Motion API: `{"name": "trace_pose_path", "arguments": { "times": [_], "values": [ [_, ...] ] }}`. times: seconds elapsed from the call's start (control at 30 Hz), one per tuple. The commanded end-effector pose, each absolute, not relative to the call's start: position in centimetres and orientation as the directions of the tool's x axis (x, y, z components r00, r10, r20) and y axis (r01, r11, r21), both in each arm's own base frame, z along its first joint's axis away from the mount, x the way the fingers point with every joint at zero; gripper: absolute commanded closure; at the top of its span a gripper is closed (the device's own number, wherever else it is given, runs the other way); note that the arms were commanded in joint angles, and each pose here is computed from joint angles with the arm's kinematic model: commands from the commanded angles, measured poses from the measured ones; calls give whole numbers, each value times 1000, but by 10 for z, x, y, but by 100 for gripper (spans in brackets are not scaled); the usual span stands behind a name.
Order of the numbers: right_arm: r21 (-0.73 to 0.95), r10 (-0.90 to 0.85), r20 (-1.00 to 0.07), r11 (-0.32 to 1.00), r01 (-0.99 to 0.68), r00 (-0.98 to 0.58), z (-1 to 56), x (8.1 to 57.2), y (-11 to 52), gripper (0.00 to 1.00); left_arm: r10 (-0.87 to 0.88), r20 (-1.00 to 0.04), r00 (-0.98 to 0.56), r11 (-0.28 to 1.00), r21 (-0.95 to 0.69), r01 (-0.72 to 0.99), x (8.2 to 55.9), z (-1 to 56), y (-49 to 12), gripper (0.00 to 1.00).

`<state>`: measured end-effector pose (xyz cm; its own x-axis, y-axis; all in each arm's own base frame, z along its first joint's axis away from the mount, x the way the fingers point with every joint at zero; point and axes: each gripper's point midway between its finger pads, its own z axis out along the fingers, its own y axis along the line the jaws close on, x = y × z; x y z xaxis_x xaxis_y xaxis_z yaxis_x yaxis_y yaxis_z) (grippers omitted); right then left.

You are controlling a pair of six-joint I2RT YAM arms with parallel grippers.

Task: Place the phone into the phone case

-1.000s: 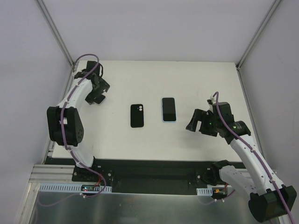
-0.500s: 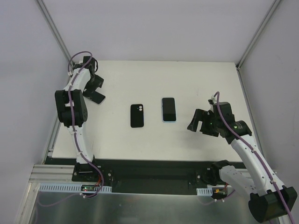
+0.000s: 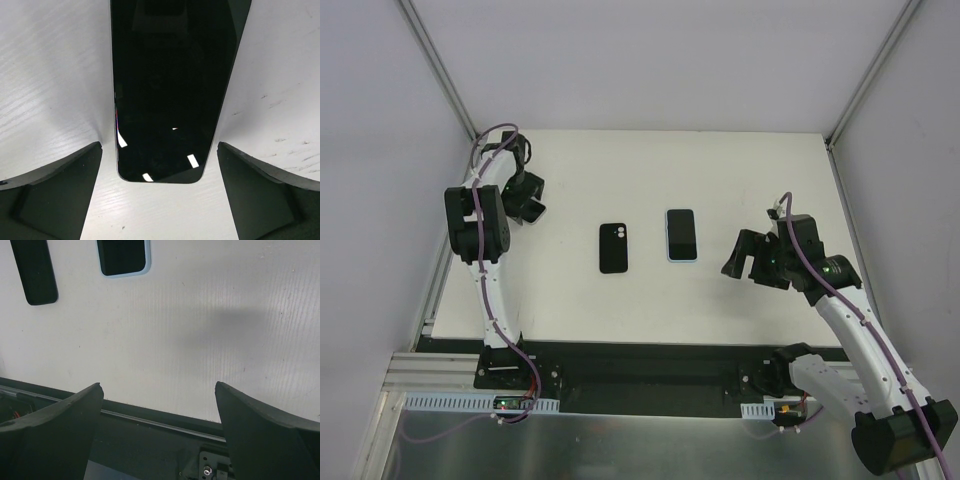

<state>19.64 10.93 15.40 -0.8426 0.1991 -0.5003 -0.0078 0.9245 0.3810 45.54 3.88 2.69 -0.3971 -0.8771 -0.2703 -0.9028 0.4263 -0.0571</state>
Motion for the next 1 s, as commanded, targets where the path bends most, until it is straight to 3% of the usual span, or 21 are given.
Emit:
{"name": "trace_pose_path", "arguments": {
  "times": [0.0,0.47,0.63,0.83,0.97],
  "values": [
    [370,190,-519,929,-19,-833,162,198,108,4,-902,-243,-357,378,-43,-925,450,27,44,3],
    [401,198,-512,916,-28,-836,166,204,116,4,-880,-184,-438,445,3,-896,429,13,37,19],
    [434,213,-508,901,-34,-835,172,207,123,4,-856,-163,-491,489,53,-870,409,5,37,33],
    [453,220,-510,890,-43,-832,174,208,127,4,-770,-138,-623,624,43,-780,401,9,31,41],
    [493,237,-513,868,-57,-825,178,218,137,4,-612,-194,-767,782,-7,-623,403,29,7,52]
  ]
}}
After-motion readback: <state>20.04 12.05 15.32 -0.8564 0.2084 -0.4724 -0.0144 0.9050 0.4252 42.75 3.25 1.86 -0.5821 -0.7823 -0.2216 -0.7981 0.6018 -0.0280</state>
